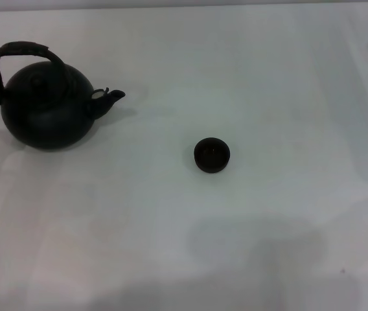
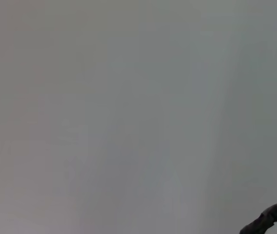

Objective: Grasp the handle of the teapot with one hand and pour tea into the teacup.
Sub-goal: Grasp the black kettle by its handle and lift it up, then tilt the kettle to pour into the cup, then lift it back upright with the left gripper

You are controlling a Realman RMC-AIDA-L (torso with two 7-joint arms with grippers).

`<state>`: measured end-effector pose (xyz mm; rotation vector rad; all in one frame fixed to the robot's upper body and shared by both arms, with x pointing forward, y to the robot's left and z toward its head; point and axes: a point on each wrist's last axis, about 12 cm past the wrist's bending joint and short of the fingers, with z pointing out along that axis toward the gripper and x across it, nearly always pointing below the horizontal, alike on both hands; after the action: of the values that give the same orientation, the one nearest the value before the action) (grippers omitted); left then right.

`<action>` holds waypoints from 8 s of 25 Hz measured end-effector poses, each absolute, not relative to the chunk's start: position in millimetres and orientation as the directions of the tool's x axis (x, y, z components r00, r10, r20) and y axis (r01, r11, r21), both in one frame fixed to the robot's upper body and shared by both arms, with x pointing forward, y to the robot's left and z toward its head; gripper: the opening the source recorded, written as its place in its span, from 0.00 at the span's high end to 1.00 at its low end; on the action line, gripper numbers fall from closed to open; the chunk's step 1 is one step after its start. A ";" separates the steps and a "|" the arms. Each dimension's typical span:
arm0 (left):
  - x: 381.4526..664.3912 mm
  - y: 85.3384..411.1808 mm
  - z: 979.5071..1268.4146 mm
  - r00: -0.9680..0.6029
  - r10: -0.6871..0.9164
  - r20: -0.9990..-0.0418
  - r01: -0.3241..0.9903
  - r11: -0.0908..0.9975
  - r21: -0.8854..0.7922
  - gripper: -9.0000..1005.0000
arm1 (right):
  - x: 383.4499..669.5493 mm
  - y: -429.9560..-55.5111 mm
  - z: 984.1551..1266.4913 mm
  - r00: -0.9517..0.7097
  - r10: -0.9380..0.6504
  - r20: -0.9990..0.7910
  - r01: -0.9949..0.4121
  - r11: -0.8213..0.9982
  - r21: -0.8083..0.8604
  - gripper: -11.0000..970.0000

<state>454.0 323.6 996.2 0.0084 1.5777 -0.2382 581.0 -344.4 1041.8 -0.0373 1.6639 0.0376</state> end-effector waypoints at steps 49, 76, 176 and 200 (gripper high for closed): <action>492.7 312.7 994.9 -0.099 0.026 -0.995 0.181 0.983 0.007 0.87 | 581.4 -345.3 1042.4 -0.092 0.005 -0.996 -0.045 0.999 0.009 0.13; 593.6 290.4 1078.1 0.075 0.094 -0.993 0.546 0.829 0.119 0.89 | 570.2 -359.8 1038.3 -0.088 0.029 -0.996 0.016 0.999 0.028 0.13; 656.0 170.5 1122.8 0.331 0.618 -0.714 0.847 0.140 0.513 0.89 | 565.0 -362.5 1039.0 -0.060 0.054 -0.997 0.026 0.998 0.053 0.13; 663.2 162.0 1134.0 0.356 0.649 -0.672 0.850 0.074 0.522 0.89 | 564.7 -364.2 1039.2 -0.054 0.068 -0.996 0.043 0.997 0.066 0.13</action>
<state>663.2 162.0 1134.0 1.6428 1.3630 -0.2571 564.7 -364.2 1039.2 0.0856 1.6255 0.0208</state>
